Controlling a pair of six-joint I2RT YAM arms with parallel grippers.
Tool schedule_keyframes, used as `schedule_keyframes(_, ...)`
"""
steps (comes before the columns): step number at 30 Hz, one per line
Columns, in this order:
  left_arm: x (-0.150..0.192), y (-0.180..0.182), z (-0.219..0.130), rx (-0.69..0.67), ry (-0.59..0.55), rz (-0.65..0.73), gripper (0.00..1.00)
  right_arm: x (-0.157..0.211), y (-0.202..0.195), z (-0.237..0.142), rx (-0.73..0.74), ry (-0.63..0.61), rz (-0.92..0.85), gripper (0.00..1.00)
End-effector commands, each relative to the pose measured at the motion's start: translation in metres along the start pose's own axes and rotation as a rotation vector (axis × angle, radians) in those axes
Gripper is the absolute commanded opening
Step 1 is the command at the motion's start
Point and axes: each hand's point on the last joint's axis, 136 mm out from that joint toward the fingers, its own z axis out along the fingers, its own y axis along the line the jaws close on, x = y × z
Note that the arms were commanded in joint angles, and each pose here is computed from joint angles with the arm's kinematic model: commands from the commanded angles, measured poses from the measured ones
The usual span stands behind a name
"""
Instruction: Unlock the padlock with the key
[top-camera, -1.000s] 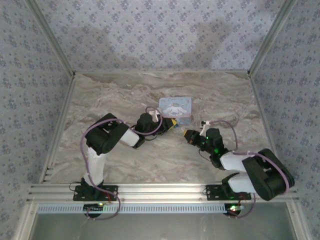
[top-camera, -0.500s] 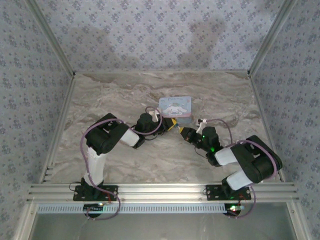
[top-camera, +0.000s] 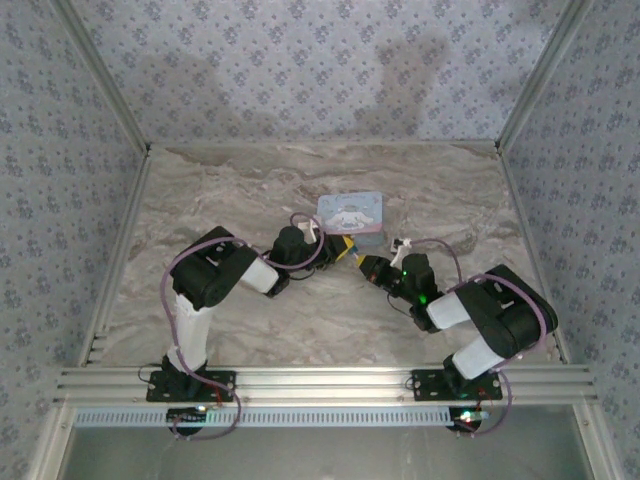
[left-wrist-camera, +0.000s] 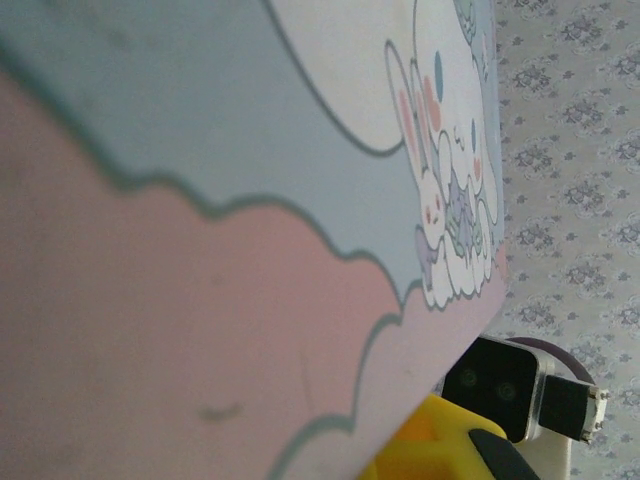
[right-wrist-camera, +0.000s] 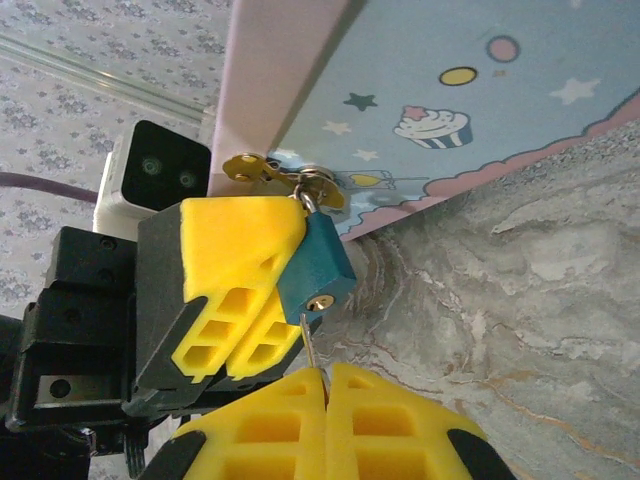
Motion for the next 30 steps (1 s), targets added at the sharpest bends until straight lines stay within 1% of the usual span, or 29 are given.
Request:
schedule_keyframes(1,0.0,-0.024,0.001,0.084,0.011,0.022,0.03,-0.009,0.006,0.004,-0.015,-0.034,0.003,0.0)
schedule_keyframes(17,0.006,-0.028,0.006,0.101,0.027,0.019,0.03,-0.018,0.006,0.011,-0.022,-0.049,0.02,0.0)
schedule_keyframes(23,0.009,-0.031,0.007,0.117,0.029,0.012,0.03,-0.023,0.012,0.013,-0.087,-0.068,0.057,0.0)
schedule_keyframes(27,0.011,-0.032,0.009,0.128,0.036,0.005,0.03,-0.026,0.011,0.014,-0.104,-0.074,0.095,0.0)
schedule_keyframes(30,0.012,-0.037,0.009,0.153,0.034,0.003,0.0,-0.027,0.015,0.019,-0.117,-0.07,0.108,0.0)
